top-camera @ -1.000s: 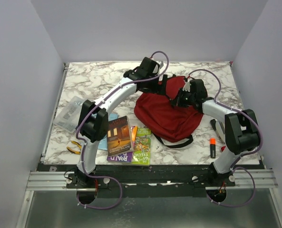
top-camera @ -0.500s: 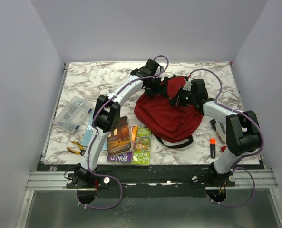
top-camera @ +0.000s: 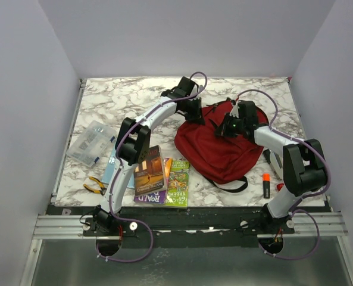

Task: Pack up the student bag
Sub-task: Unzip the student bag at the center of the board, then adjust the student bag at the center of the board.

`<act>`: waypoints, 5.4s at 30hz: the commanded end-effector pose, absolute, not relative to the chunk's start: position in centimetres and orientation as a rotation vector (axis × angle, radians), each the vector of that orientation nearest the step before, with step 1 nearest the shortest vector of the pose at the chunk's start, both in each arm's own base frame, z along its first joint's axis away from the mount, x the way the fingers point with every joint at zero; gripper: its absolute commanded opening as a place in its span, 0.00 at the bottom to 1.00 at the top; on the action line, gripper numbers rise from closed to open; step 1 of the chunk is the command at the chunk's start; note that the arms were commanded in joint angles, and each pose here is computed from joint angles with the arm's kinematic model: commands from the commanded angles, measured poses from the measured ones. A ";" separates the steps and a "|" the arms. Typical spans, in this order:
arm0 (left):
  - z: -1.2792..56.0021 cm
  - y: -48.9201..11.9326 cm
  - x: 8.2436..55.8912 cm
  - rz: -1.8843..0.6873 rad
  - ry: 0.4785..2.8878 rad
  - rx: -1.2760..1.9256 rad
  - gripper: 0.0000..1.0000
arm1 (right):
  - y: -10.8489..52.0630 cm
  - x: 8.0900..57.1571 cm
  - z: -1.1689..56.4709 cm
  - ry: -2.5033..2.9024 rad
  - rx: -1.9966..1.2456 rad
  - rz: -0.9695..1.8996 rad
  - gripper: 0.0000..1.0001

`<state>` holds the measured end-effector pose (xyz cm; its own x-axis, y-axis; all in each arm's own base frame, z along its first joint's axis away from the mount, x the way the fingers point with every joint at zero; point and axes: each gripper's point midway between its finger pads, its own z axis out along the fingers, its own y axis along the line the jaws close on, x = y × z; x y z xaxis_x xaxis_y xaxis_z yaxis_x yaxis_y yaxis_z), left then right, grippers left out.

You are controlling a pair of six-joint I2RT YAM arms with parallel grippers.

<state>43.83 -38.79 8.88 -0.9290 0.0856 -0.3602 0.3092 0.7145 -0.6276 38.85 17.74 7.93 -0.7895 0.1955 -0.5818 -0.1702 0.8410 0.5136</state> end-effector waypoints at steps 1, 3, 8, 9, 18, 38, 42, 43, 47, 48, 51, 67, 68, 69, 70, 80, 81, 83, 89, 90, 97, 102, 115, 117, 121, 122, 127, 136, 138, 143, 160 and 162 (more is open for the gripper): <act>12.4 -39.2 44.7 -1.085 2.491 0.358 0.00 | 15.8 37.7 7.6 2.425 0.100 0.615 0.01; 12.6 -38.9 45.0 -1.058 2.475 0.356 0.00 | 15.0 37.3 7.4 2.438 0.130 0.563 0.01; 13.9 -37.8 46.1 -1.018 2.410 0.320 0.00 | 12.7 35.8 7.3 2.471 0.182 0.418 0.01; 14.3 -37.6 46.3 -1.018 2.400 0.309 0.00 | 12.3 35.6 7.4 2.470 0.195 0.394 0.01; 15.9 -36.0 48.4 -0.999 2.347 0.223 0.00 | 8.8 33.4 6.0 2.507 0.300 0.174 0.01; 18.4 -35.0 50.0 -1.139 2.325 0.206 0.00 | 7.7 33.0 8.3 2.469 0.288 0.112 0.01; 19.1 -34.8 49.7 -1.154 2.352 0.194 0.43 | 8.7 33.9 8.8 2.473 0.228 0.167 0.12; 19.4 -34.5 49.6 -1.150 2.355 0.186 0.49 | 8.8 34.1 8.9 2.469 0.218 0.170 0.16; 21.0 -32.9 48.5 -1.126 2.375 0.145 0.71 | 9.8 34.4 9.8 2.452 0.170 0.233 0.29; 21.6 -32.4 48.1 -1.117 2.376 0.140 0.73 | 10.1 34.3 9.8 2.455 0.161 0.258 0.33; 23.4 -31.5 46.3 -1.100 2.383 0.158 0.81 | 11.3 33.0 9.5 2.466 0.127 0.348 0.44; 28.6 -31.6 33.7 -1.109 2.292 0.463 0.98 | 20.2 21.6 6.8 2.496 0.145 1.088 0.56; 28.8 -31.8 33.3 -1.115 2.286 0.477 0.98 | 21.0 22.1 7.1 2.452 0.150 1.136 0.56; 29.0 -32.0 32.9 -1.118 2.281 0.490 0.98 | 21.7 22.6 7.3 2.411 0.167 1.177 0.56; 29.2 -32.1 32.7 -1.120 2.276 0.497 0.98 | 22.2 22.9 7.2 2.391 0.202 1.204 0.56; 30.7 -31.8 32.0 -1.115 2.232 0.514 0.98 | 31.2 29.2 10.5 2.209 0.146 1.435 0.53; 30.8 -31.7 31.9 -1.108 2.226 0.514 0.98 | 31.8 29.7 10.9 2.205 0.130 1.430 0.53; 31.2 -31.6 31.7 -1.112 2.215 0.518 0.98 | 31.8 30.2 11.1 2.216 0.097 1.382 0.53; 32.4 -31.0 31.6 -1.109 2.186 0.513 0.98 | 26.8 31.1 10.7 2.316 0.041 0.924 0.62; 32.6 -31.0 31.4 -1.127 2.186 0.512 0.98 | 25.3 31.6 10.9 2.308 0.049 0.834 0.66; 32.6 -30.1 32.3 -1.158 2.193 0.466 0.98 | 20.4 35.7 12.6 2.278 0.032 0.604 0.71; 32.4 -29.9 32.7 -1.192 2.198 0.447 0.98 | 22.1 40.6 13.0 2.285 -0.024 0.549 0.70; 32.1 -29.9 32.9 -1.199 2.199 0.449 0.98 | 22.3 48.5 8.3 2.428 -0.057 0.258 0.82; 32.0 -29.8 33.0 -1.201 2.203 0.448 0.98 | 21.8 48.6 7.8 2.427 -0.060 0.218 0.84; 31.9 -29.8 33.1 -1.225 2.208 0.439 0.98 | 20.7 48.5 6.6 2.441 -0.048 0.155 0.87; 31.9 -29.9 33.2 -1.226 2.207 0.439 0.98 | 20.4 48.6 6.3 2.445 -0.039 0.150 0.87; 32.0 -29.8 33.1 -1.221 2.200 0.442 0.98 | 20.7 48.1 5.6 2.449 -0.057 0.190 0.88; 32.0 -29.8 33.1 -1.243 2.203 0.441 0.98 | 22.1 47.7 3.4 2.479 -0.063 0.421 0.88; 32.1 -29.8 33.1 -1.242 2.199 0.443 0.98 | 22.3 47.4 2.6 2.496 -0.071 0.446 0.88; 31.7 -29.9 33.2 -1.241 2.206 0.443 0.98 | 24.6 46.1 3.5 2.450 -0.099 0.689 0.79; 31.1 -30.0 33.5 -1.260 2.222 0.435 0.97 | 28.5 43.7 12.6 2.175 0.061 1.360 0.59; 30.9 -30.0 33.6 -1.261 2.227 0.432 0.97 | 29.0 43.2 13.4 2.138 0.071 1.446 0.59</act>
